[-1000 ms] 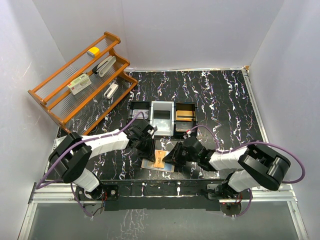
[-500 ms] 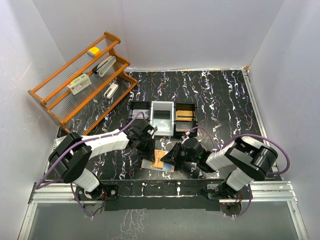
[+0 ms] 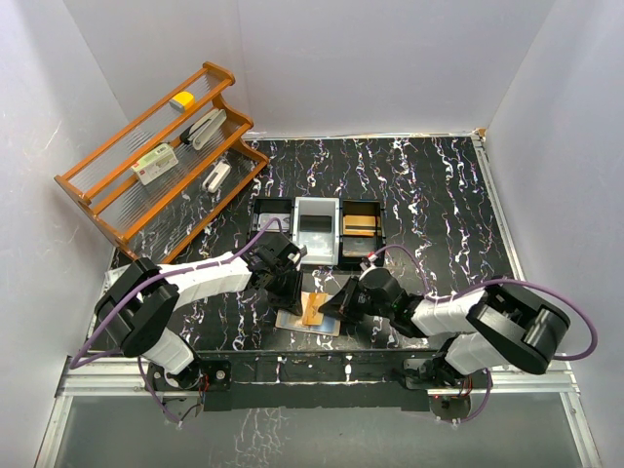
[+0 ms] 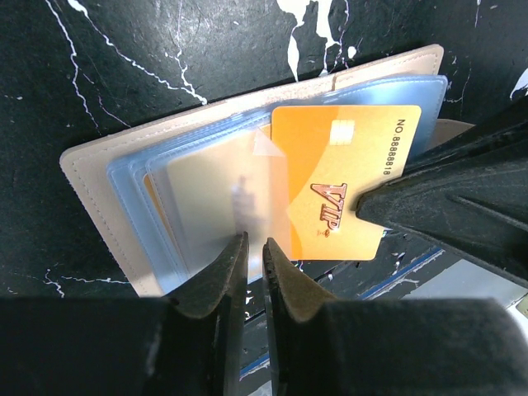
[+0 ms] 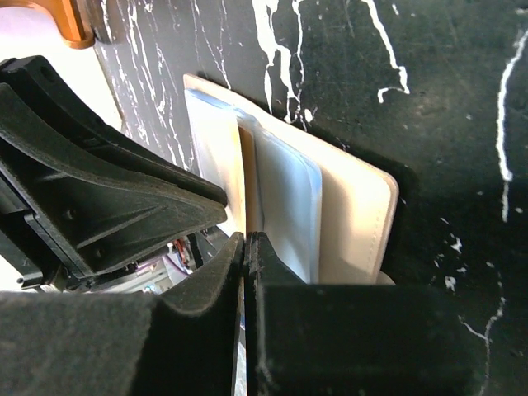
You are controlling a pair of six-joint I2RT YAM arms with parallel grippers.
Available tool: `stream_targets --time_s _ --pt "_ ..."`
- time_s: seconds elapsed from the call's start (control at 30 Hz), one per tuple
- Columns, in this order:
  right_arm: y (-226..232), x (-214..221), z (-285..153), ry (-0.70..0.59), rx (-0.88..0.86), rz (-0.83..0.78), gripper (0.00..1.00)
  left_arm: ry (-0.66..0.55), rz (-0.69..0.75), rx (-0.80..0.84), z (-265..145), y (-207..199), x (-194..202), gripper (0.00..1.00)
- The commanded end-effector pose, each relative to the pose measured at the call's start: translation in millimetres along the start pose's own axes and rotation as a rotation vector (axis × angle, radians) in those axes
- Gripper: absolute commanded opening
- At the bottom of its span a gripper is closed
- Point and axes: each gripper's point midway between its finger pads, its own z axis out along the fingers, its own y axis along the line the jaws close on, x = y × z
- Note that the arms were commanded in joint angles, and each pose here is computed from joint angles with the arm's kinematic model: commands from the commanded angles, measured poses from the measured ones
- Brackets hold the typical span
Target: Take the credit cards out of the card holder
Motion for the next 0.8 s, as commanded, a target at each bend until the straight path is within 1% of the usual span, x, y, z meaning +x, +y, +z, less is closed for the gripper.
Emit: stream_targets --time_s 0.0,0.17,0.33,0.47,0.53,0.6,0.7,0.77 --pt "-3.4 -7.1 -0.8 -0.022 0.060 -0.030 0.00 0.027 0.009 -0.046 -1.0 9.2 8.4 0.13" --pt "2.9 -5.8 3.3 -0.003 0.047 -0.024 0.09 0.031 0.012 -0.029 -0.1 6.3 9.0 0.13" --pt "11.8 -8.1 10.7 -0.001 0.028 0.006 0.14 0.058 0.018 -0.028 2.1 7.1 13.2 0.13" --pt "6.7 -6.0 14.1 0.011 0.042 0.010 0.12 0.057 0.021 -0.038 1.1 8.6 12.9 0.12" --pt "9.4 -7.2 13.8 0.006 0.033 0.006 0.06 0.051 0.022 -0.036 0.2 7.8 11.8 0.13" --pt "12.9 -8.2 12.0 0.000 0.017 0.003 0.05 0.050 0.019 -0.036 0.3 8.3 12.1 0.12" --pt "17.3 -7.9 9.7 0.000 -0.001 -0.008 0.16 0.052 0.015 -0.030 1.2 7.4 12.6 0.12" --pt "19.7 -7.6 10.4 0.006 -0.007 -0.013 0.20 0.051 0.015 -0.025 1.2 6.6 12.2 0.12"
